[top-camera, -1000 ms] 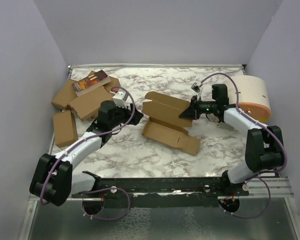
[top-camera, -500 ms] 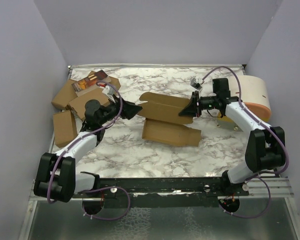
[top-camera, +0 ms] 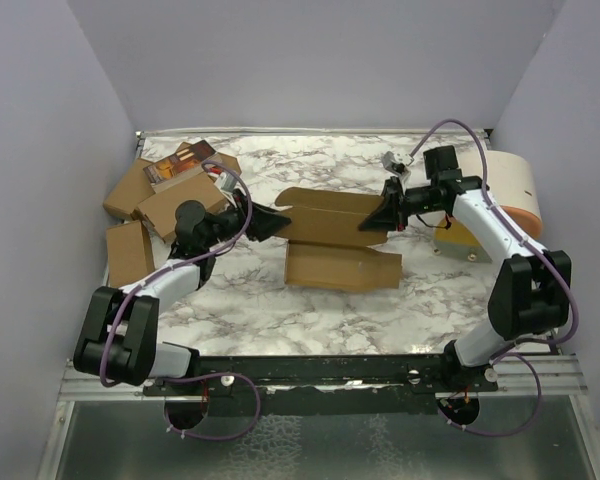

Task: Fold the paper box

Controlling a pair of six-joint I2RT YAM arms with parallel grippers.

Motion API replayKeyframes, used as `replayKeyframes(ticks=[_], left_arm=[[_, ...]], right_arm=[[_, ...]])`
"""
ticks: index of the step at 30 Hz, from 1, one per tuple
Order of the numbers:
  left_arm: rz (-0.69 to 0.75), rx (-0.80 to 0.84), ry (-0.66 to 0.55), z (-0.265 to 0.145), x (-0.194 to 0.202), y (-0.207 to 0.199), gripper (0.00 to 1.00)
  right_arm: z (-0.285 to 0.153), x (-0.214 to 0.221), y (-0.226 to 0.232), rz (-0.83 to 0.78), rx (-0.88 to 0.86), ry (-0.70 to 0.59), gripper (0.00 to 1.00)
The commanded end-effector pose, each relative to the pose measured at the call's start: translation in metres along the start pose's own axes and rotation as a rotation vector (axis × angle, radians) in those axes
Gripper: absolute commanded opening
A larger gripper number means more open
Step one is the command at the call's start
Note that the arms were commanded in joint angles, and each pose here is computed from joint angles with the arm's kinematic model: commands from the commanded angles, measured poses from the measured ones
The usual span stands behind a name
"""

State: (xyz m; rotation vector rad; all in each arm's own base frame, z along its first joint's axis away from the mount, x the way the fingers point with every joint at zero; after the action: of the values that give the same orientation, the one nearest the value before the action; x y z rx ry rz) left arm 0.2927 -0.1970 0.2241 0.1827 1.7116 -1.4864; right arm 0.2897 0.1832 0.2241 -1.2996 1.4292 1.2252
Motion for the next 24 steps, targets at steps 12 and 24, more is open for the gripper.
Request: replayKeyframes(ticks=[12, 24], left_arm=[[0.035, 0.179, 0.127, 0.013, 0.022, -0.026, 0.31], [0.082, 0.209, 0.13, 0.012, 0.026, -0.036, 0.0]], right_arm=[[0.008, -0.002, 0.006, -0.019, -0.073, 0.01, 0.01], [0.006, -0.002, 0.007, -0.03, -0.062, 0.035, 0.05]])
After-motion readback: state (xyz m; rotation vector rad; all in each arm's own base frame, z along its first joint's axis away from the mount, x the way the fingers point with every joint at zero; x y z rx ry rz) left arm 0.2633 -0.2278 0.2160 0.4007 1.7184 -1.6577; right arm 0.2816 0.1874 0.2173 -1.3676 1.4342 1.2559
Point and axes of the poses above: each gripper's point midway between its finger pads, its own z axis out along the fingers, its own y axis along the line the jaws close on, x = y × z, the point moved 3 cm from there along -z, back along the fingers, and after that the axes turned 12 degrees about -z, right-handed, at the moved point
